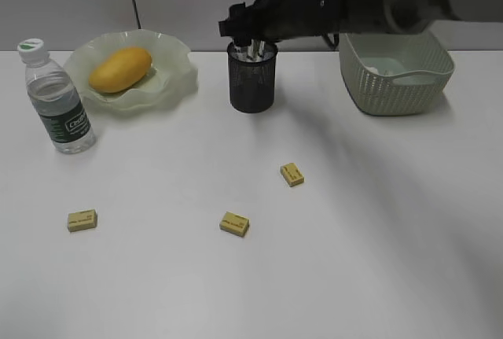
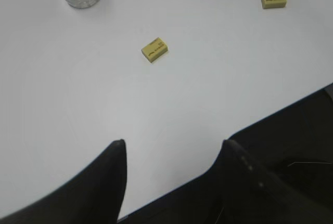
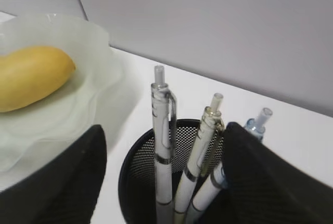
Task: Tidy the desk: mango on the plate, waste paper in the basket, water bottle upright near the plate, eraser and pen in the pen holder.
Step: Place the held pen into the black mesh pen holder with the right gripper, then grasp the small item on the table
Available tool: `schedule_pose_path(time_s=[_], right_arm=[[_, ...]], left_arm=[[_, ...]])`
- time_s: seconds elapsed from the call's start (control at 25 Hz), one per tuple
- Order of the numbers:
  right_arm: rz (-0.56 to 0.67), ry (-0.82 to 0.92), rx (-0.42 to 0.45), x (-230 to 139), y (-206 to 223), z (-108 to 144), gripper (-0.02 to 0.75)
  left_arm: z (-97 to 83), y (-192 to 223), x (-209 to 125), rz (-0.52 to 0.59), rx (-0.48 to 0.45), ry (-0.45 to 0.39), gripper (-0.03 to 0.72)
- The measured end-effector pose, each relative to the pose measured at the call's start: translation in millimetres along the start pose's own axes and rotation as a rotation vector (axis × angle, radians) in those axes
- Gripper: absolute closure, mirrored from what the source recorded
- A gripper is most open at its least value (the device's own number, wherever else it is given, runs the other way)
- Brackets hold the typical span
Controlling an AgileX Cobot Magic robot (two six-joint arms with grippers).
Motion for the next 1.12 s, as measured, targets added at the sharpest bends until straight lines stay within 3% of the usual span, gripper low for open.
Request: schedule_pose_path(time_s=[0.24,0.6,0.88,1.12], right_arm=[[0.162,-0.049,0.025,22.3,-37.8,9.5,0.197],[0.689,-0.087,0.027,-13.3,-80.1,9.8,0.218],[0.996,-0.108,-0.013,-35.6,-105.4,3.6,0.219],[1.04,-0.094,-0.075,-35.1,-123.1,-1.1,0.22]], left_arm=[[0.0,0.0,0.0,0.0,0.0,0.0,0.252],[0.0,0.0,0.0,0.0,0.0,0.0,0.252],[0.0,0.0,0.0,0.0,0.0,0.0,0.252],[0.0,0.0,0.0,0.0,0.0,0.0,0.252]])
Point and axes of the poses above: a point on each arm's last joint axis where the gripper is mounted, y pointing out along that axis toward the gripper, z along the wrist's bending axis when the last joint is at zero, x = y × z, the point moved 2 cm from there along y, pointing out along that axis toward the gripper, and after that the axes turned 6 degrees about y, right-handed, at the moved point
